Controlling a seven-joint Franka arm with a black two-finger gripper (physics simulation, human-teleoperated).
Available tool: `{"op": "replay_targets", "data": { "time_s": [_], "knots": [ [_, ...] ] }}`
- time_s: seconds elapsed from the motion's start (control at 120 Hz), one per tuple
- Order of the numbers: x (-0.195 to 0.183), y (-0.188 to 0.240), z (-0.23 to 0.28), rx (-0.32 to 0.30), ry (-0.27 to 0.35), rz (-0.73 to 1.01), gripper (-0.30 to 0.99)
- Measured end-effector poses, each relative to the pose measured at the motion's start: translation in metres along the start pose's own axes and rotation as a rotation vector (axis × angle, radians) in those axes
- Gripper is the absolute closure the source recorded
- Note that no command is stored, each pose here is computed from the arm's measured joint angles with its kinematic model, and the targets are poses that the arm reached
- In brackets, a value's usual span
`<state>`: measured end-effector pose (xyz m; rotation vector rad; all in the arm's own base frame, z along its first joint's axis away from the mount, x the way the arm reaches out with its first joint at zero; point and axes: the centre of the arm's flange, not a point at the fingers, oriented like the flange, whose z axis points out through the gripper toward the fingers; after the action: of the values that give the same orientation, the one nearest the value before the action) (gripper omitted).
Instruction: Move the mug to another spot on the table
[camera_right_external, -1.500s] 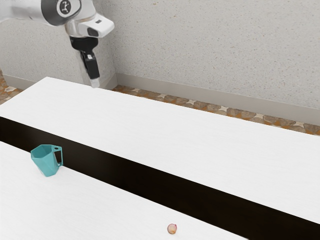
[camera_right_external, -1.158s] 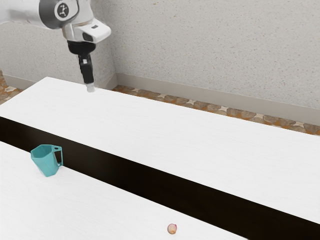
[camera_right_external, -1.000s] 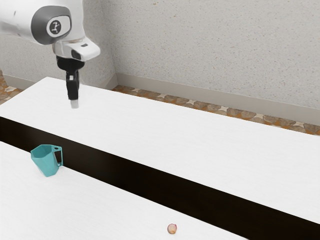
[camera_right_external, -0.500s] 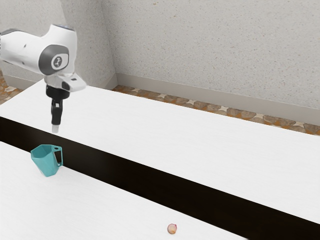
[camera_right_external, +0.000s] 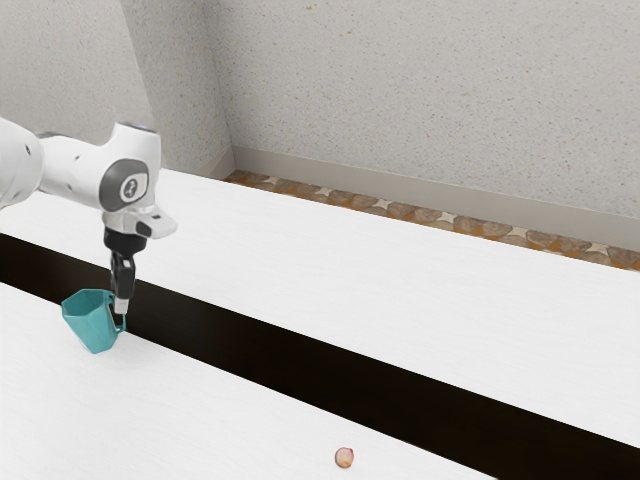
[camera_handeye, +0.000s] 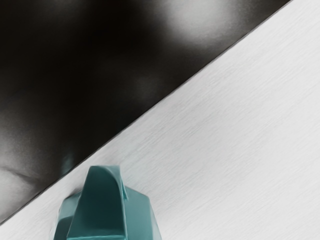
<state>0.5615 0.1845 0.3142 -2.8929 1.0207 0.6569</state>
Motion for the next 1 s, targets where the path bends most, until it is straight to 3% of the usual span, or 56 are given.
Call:
{"op": "replay_targets", "data": {
  "time_s": [0.225, 0.608, 0.667, 0.858, 1.0],
  "knots": [
    [0.009, -0.016, 0.020, 0.051, -0.028, 0.006, 0.00],
    [0.013, -0.028, 0.046, 0.052, -0.025, -0.009, 0.00],
    [0.014, -0.028, 0.047, 0.046, -0.020, -0.013, 0.08],
    [0.015, -0.028, 0.052, 0.034, -0.014, -0.023, 0.52],
    [0.015, -0.025, 0.049, 0.036, -0.014, -0.028, 0.61]
  ]
}}
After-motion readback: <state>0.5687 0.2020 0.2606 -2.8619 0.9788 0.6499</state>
